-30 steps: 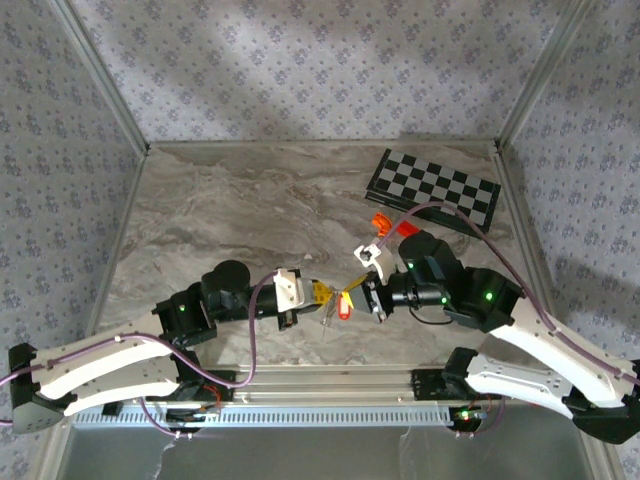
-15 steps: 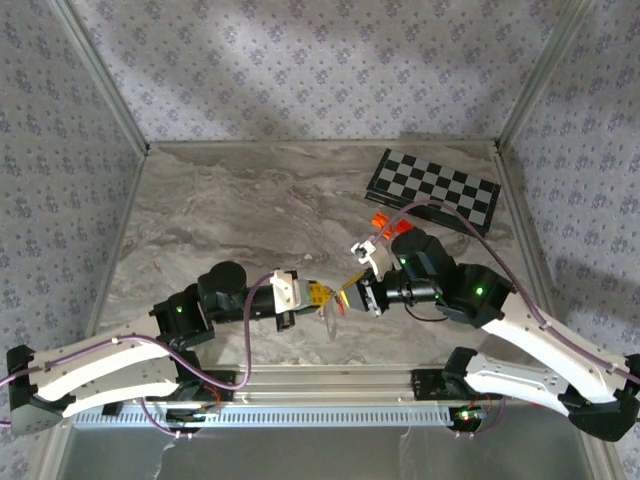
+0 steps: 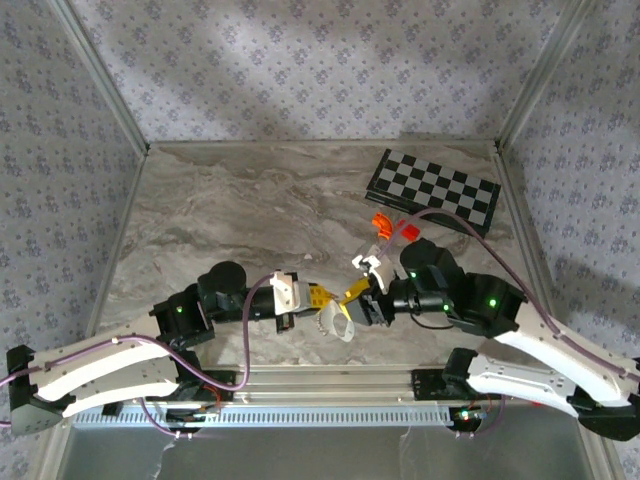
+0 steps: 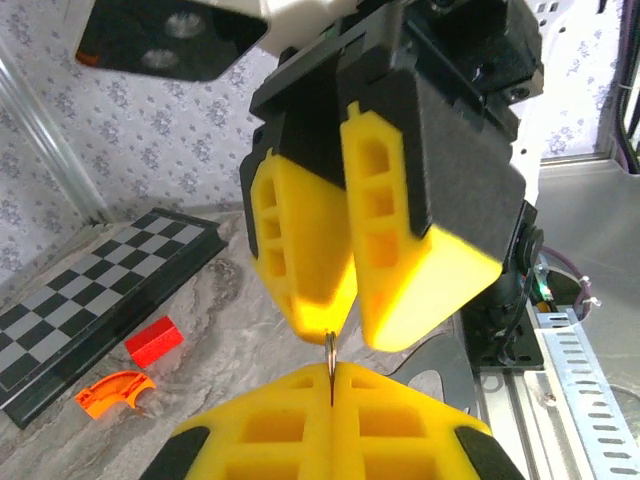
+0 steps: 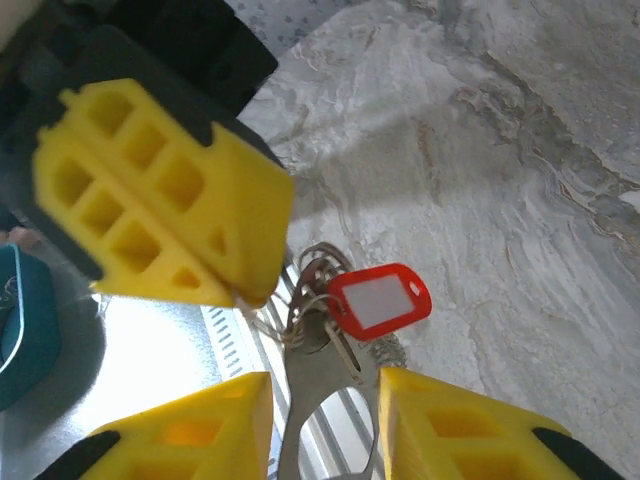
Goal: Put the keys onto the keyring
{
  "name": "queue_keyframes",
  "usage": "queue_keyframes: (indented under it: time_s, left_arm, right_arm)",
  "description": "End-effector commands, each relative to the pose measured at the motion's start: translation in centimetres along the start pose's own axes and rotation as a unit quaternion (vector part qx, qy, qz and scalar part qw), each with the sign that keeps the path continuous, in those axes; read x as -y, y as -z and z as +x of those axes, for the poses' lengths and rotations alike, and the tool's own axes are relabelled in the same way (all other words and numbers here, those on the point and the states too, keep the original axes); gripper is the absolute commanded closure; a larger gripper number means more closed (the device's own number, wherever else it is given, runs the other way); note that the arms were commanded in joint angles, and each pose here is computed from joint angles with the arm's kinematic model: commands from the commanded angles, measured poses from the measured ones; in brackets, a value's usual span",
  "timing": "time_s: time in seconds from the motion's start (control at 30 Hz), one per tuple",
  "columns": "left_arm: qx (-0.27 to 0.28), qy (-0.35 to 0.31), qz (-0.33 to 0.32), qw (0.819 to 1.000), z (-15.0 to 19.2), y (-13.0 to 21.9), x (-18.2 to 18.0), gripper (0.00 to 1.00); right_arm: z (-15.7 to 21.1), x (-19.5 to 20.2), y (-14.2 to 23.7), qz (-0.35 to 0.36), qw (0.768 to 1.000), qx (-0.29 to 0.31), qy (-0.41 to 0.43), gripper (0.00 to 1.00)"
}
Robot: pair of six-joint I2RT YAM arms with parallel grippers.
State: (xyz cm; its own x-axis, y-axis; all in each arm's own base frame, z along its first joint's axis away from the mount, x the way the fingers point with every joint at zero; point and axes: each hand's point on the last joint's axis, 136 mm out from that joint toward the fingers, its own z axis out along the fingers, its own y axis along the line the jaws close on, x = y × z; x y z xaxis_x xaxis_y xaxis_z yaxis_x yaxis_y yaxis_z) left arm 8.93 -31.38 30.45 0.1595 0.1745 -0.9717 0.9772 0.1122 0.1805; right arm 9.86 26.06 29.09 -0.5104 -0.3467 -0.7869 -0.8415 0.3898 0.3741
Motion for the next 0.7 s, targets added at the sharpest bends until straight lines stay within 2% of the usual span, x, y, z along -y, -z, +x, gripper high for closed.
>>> queue_keyframes:
  time_s: [0.0, 0.1, 0.23, 0.5, 0.67]
  left_arm:
    - [0.047, -0.018, 0.015, 0.999, -3.1, 0.6, 0.4, 1.00]
    - [0.049, -0.017, 0.022, 0.998, -3.4, 0.8, 0.6, 1.00]
    - [0.049, -0.016, 0.030, 0.998, -3.6, 0.9, 0.9, 1.00]
    - [0.068, -0.007, 0.022, 0.997, -4.5, 1.5, 0.6, 1.00]
    - [0.088, -0.003, 0.014, 0.996, -5.6, 2.1, 0.4, 1.00]
  right_arm:
    - [-0.6, -0.7, 1.1, -0.002, 0.998, 0.036, 0.046, 0.61]
    - [-1.8, -1.7, 2.2, -0.011, 0.993, 0.084, 0.081, 0.53]
    - [-2.0, -2.2, 3.2, -0.007, 0.986, 0.113, 0.123, 0.51]
    - [-2.4, -2.8, 2.9, -0.009, 0.976, 0.136, 0.173, 0.56]
    - [-1.6, -2.9, 2.2, -0.013, 0.972, 0.142, 0.188, 0.63]
